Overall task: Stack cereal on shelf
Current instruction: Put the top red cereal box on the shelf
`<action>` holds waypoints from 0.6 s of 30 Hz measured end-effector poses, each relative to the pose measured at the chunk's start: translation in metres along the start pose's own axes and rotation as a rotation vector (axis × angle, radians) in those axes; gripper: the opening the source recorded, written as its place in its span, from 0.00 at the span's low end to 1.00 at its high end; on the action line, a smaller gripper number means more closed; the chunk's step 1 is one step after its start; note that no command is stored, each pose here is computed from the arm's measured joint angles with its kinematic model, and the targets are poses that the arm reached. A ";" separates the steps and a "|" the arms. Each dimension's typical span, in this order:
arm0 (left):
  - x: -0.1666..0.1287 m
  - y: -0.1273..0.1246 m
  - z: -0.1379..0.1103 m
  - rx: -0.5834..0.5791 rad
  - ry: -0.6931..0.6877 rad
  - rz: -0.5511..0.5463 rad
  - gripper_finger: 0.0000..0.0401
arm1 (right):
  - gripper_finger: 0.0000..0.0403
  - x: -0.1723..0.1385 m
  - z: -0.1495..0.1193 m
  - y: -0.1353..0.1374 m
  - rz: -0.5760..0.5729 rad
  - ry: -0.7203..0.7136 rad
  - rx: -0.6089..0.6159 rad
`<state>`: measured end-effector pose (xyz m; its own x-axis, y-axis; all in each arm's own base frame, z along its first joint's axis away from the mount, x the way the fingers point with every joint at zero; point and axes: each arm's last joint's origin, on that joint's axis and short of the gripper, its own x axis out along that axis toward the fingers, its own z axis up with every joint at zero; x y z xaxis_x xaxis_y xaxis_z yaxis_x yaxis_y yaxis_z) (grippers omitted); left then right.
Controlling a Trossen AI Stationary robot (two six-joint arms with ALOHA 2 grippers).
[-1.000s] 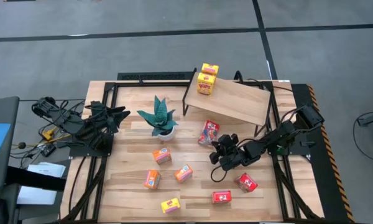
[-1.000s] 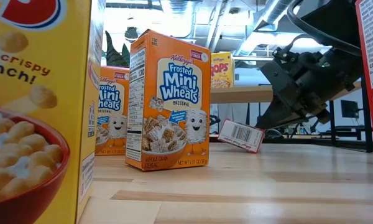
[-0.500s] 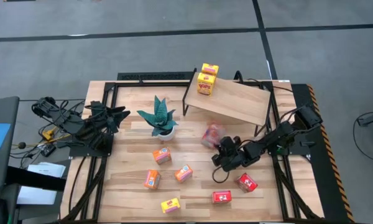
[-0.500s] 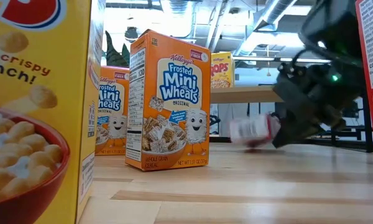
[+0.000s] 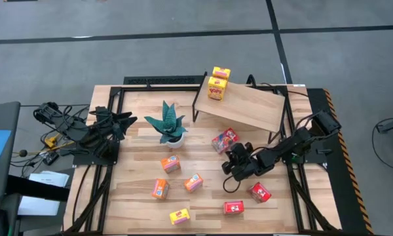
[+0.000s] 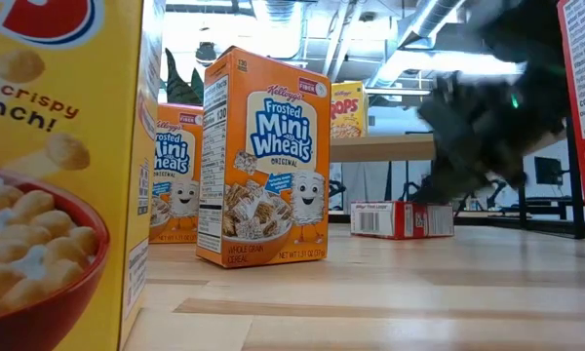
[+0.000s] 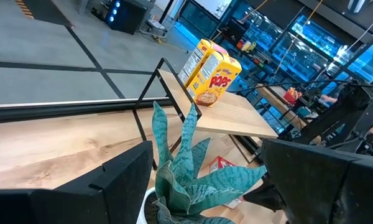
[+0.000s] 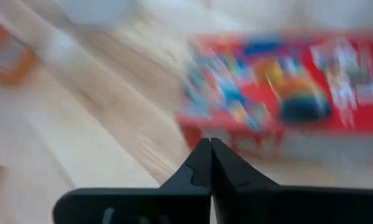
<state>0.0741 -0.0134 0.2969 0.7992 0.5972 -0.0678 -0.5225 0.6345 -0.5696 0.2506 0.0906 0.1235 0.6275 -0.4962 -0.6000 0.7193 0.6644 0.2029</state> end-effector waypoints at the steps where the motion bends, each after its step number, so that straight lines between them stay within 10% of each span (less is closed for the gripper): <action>1: 0.000 0.000 0.000 0.000 0.000 0.000 0.73 | 0.02 -0.003 0.006 0.005 0.015 -0.027 -0.015; 18: 0.000 0.000 0.000 0.009 -0.003 0.007 0.73 | 0.02 0.007 0.014 -0.007 -0.030 -0.073 -0.013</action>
<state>0.0740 -0.0132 0.2965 0.7947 0.6031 -0.0692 -0.5306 0.6347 -0.5618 0.2543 0.0746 0.1284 0.6261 -0.5550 -0.5477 0.7344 0.6558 0.1751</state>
